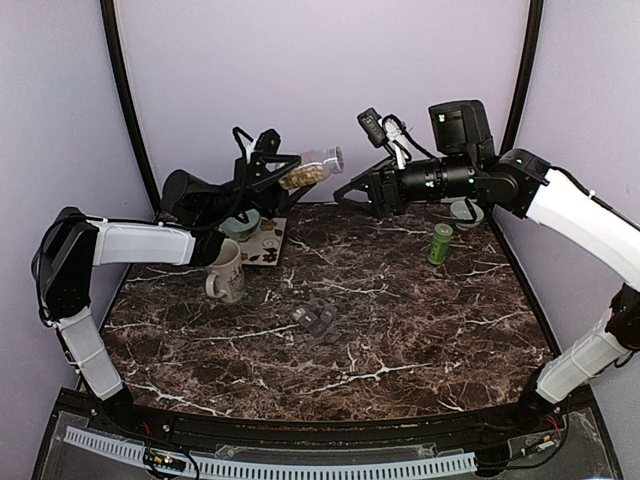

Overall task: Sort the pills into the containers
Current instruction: Unscrew the lid of the pill bottle.

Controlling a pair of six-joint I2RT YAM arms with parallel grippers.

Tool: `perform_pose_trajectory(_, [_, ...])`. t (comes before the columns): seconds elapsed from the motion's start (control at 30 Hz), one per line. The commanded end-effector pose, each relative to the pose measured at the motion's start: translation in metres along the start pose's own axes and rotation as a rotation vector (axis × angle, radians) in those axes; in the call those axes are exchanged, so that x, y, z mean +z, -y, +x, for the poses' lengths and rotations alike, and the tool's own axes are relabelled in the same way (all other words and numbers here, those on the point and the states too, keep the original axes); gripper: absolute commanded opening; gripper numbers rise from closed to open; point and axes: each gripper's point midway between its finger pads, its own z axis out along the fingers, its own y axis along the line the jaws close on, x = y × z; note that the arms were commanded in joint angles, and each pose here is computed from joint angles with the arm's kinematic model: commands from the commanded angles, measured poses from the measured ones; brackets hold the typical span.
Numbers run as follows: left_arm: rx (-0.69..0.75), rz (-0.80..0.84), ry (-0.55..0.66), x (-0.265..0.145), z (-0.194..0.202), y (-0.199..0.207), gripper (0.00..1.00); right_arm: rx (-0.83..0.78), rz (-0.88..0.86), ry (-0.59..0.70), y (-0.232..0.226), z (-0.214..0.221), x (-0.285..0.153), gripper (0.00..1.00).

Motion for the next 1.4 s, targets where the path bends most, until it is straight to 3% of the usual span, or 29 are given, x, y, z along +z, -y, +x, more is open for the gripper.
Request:
perform_pose_trajectory(0.0, [0.087, 0.068, -0.004, 0.005, -0.004, 0.030, 0.00, 0.033, 0.011, 0.038, -0.002, -0.011, -0.006, 0.71])
perform_pose_trajectory(0.17, [0.092, 0.064, -0.011, 0.006, -0.004, 0.028, 0.00, 0.266, 0.006, 0.069, 0.008, -0.016, -0.015, 0.73])
perform_pose_trajectory(0.37, [0.099, 0.051, -0.021, 0.004, -0.003, 0.023, 0.00, 0.624, -0.123, 0.179, 0.011, -0.030, -0.034, 0.74])
perform_pose_trajectory(0.53, [0.104, 0.034, -0.044, 0.005, -0.001, 0.019, 0.00, 0.820, -0.222, 0.212, 0.003, -0.039, -0.041, 0.76])
perform_pose_trajectory(0.8, [0.115, 0.001, -0.076, 0.005, 0.003, 0.010, 0.00, 0.923, -0.255, 0.220, 0.000, -0.056, -0.043, 0.77])
perform_pose_trajectory(1.37, [0.125, -0.010, -0.094, 0.008, 0.003, 0.011, 0.00, 0.937, -0.232, 0.132, -0.003, -0.053, -0.017, 0.76])
